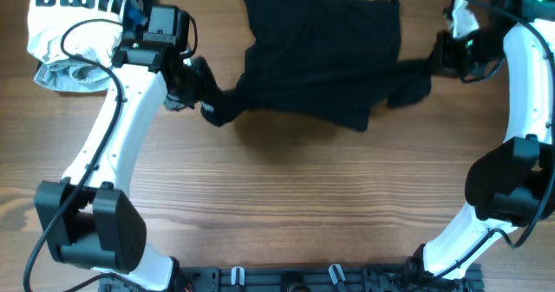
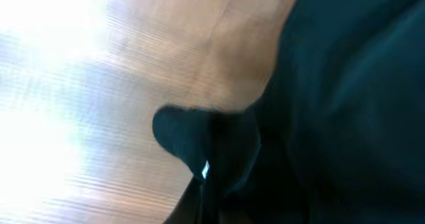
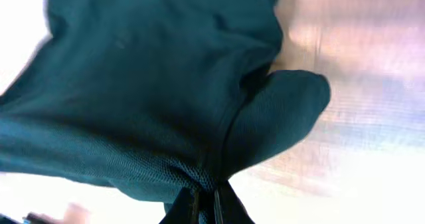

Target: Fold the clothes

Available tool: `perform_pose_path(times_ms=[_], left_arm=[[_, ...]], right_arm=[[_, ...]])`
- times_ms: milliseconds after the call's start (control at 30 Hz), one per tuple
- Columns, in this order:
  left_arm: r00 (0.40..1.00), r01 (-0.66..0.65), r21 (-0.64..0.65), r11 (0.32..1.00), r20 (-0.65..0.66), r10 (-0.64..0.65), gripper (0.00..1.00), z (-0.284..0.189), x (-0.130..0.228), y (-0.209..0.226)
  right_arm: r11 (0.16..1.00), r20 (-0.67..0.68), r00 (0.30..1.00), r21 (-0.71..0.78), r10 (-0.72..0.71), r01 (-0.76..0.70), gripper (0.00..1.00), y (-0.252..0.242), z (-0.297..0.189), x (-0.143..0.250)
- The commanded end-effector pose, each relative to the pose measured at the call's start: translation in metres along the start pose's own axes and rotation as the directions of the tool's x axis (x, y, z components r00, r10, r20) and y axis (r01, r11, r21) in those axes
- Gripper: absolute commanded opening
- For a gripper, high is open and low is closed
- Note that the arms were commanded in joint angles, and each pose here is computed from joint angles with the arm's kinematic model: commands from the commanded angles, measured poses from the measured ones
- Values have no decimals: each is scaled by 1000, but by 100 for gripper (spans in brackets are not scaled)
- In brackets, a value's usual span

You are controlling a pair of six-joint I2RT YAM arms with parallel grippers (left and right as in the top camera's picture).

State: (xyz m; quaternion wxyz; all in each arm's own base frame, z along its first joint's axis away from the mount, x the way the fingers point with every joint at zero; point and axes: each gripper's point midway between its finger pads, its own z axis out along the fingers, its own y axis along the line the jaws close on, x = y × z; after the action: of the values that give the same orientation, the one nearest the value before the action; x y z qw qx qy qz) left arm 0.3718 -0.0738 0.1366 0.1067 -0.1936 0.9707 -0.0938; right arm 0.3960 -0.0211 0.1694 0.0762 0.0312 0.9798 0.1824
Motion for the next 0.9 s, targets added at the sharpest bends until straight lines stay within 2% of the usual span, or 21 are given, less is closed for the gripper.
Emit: perform_pose_path(times_ms=[0,33,133,200,300,333,367,400,433,467,533,633,667,700,767,867], left_arm=[[992,-15,-105,994,-124,2,4,9,23,26],[979,-15,-153,988,-205,-17,4,19,43,40],[962,-3,-194,981,-270,-51,4,33,67,54],[940,24,-215,976,-327,-95,4,46,92,59],[913,-8,-248,969,-397,-94,5,66,130,69],[906,-19,-259,966,-413,-93,7,69,138,73],[899,-21,-270,963,-427,-100,11,70,144,77],[896,-17,-276,961,-431,-108,24,70,147,78],[896,-17,-276,961,-431,-107,42,71,147,79],[898,-19,-273,962,-428,-104,56,71,146,78],[900,-49,-253,966,-431,-67,71,72,144,77],[925,-43,-214,976,-378,-42,79,66,124,62],[941,-43,-183,982,-337,-21,85,59,108,50],[963,-65,-135,989,-269,27,100,51,84,34],[989,-123,-56,991,-84,118,100,36,31,2],[975,-168,29,985,153,162,100,31,-24,-30]], right_arm=[[987,-135,985,132,108,-90,4,-31,19,39],[967,-172,965,197,198,-164,4,-46,35,54],[945,-227,939,263,259,-197,4,-62,56,79],[934,-261,919,281,295,-220,4,-67,69,95],[929,-280,907,286,315,-235,6,-69,79,105],[925,-282,901,284,331,-251,10,-68,79,107],[924,-290,895,281,339,-259,15,-65,78,109],[924,-287,897,281,338,-258,20,-65,76,109],[925,-271,903,279,333,-258,28,-64,75,106],[928,-246,913,270,324,-256,39,-63,73,101],[946,-188,937,197,295,-258,57,-50,67,86],[979,-37,983,97,181,-177,81,-32,45,46],[986,54,990,91,133,-138,84,-32,40,22],[992,143,987,87,79,-92,84,-30,40,-2],[996,282,959,88,-3,-22,83,-20,47,-46],[988,356,932,152,-68,14,76,-14,73,-81]])
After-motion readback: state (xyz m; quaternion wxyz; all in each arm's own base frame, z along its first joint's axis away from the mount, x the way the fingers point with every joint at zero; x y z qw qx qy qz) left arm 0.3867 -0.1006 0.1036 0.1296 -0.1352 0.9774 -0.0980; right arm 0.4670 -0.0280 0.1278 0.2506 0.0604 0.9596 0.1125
